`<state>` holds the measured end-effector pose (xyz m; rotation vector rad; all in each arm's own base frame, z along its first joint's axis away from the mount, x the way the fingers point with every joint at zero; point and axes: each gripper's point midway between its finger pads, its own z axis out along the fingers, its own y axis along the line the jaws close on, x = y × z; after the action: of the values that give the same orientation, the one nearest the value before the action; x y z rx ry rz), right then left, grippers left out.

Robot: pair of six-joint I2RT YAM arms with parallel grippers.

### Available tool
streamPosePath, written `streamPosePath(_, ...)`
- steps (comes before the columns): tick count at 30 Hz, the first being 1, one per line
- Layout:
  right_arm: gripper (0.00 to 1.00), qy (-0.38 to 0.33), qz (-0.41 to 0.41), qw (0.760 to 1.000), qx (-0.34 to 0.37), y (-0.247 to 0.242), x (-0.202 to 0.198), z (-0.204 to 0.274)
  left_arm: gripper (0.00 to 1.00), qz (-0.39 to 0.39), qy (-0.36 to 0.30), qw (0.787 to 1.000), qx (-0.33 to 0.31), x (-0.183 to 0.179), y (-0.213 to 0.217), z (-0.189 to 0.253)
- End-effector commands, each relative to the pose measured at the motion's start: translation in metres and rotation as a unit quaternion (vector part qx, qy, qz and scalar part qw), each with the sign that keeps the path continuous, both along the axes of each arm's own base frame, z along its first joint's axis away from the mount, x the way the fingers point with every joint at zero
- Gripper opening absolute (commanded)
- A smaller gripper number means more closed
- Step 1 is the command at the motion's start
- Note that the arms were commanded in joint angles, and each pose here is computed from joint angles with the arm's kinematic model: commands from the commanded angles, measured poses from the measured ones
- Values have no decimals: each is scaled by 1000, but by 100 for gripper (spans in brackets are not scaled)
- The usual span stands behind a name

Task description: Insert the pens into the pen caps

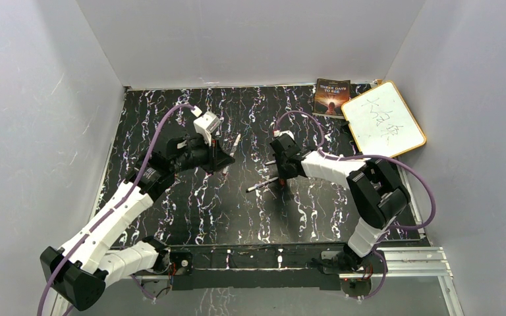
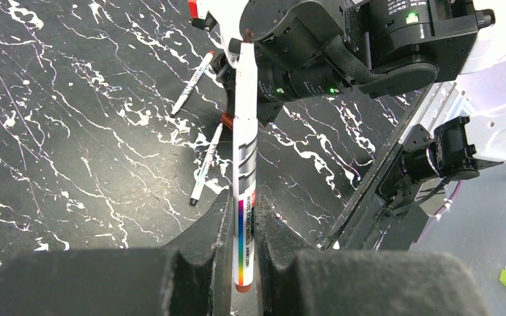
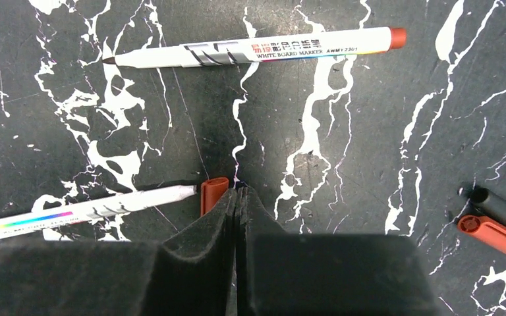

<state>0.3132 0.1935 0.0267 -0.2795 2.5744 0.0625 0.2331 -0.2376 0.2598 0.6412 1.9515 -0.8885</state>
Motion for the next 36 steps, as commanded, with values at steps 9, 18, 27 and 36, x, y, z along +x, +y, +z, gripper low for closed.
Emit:
streamPosePath(9, 38, -47, 5, 998, 34, 9, 10, 49, 0, 1, -7, 1000, -21, -4, 0, 11)
streamPosePath(18, 39, -29, 20, 999, 37, 15, -1, 32, 0, -2, -6, 1000, -28, -3, -3, 16)
streamPosePath(27, 38, -19, 23, 999, 24, 16, 0, 18, 0, 7, -7, 1000, -23, -5, 2, 18)
streamPosePath(36, 38, -14, 25, 999, 23, 10, -10, 11, 0, 3, 1, 1000, -26, -4, -1, 12)
